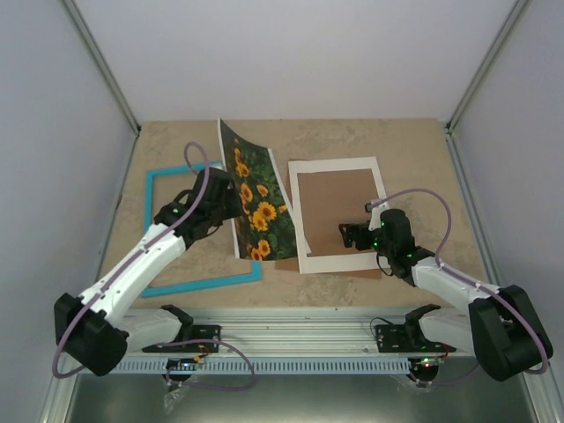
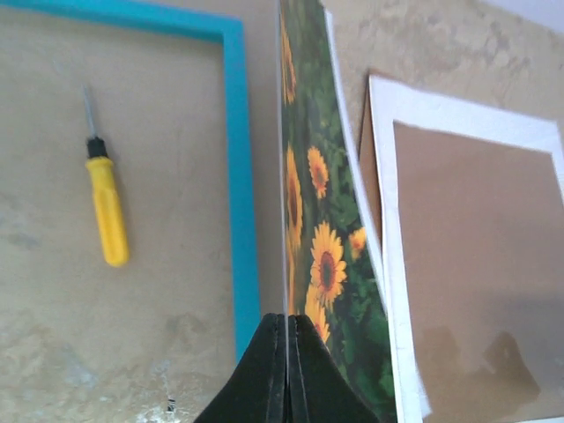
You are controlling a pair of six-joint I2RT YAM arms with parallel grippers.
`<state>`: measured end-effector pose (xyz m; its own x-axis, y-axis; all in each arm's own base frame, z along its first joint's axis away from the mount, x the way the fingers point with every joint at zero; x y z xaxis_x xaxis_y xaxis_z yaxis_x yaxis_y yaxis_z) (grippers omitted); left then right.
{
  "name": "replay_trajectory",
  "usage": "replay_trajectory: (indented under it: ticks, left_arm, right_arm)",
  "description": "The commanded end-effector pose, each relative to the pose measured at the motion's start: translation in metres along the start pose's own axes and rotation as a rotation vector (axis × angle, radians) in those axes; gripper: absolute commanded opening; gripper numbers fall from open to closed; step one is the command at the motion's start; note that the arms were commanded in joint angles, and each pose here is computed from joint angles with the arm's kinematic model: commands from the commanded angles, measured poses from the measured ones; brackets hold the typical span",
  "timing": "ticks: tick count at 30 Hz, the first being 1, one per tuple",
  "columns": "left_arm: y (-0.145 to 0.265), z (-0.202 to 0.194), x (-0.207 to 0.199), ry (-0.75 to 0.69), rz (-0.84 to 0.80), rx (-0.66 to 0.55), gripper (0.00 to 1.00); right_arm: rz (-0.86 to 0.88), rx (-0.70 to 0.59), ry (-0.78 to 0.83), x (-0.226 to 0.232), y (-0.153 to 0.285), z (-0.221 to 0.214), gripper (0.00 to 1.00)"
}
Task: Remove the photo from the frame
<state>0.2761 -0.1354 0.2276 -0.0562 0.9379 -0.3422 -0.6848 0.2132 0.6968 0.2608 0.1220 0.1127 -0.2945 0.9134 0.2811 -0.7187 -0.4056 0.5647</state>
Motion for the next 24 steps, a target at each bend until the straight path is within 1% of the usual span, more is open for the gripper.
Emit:
replay_trajectory:
  ticks: [1, 5, 9, 11, 15, 19, 24]
  left_arm:
    - [0.041, 0.026, 0.007, -0.036, 0.071, -0.089, 0.00]
    - [0.069, 0.045, -0.003, -0.038, 0.032, -0.141, 0.00]
    - [0.088, 0.063, -0.020, -0.045, -0.049, -0.176, 0.00]
    - [0.093, 0.071, -0.033, -0.055, -0.111, -0.171, 0.00]
    - [0.094, 0.082, -0.062, -0.049, -0.261, -0.162, 0.00]
    - [0.081, 0.087, -0.091, -0.031, -0.424, -0.123, 0.00]
    - [0.071, 0.093, -0.131, -0.018, -0.591, -0.096, 0.00]
  right_arm:
    - [-0.010, -0.022, 0.008, 0.001, 0.001, 0.004, 0.98]
    - [-0.011, -0.023, 0.007, 0.001, 0.002, 0.004, 0.98]
    - [-0.018, -0.032, 0.003, 0.000, 0.003, 0.005, 0.98]
    - [-0.022, -0.039, 0.003, 0.000, 0.005, 0.006, 0.98]
    - [-0.035, -0.052, -0.003, -0.002, 0.007, 0.007, 0.98]
    - [-0.061, -0.074, -0.010, -0.005, 0.012, 0.010, 0.98]
    - [-0.130, -0.142, -0.034, -0.013, 0.026, 0.017, 0.98]
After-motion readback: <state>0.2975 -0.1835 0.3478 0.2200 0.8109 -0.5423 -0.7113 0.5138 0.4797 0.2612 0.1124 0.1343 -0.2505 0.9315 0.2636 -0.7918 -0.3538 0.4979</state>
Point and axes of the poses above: each gripper's point midway between its finger pads, its own y axis back along the fingers, its own x axis along the line the jaws close on, z = x × y, the point moved 5 cm from there along y, back along the fingers
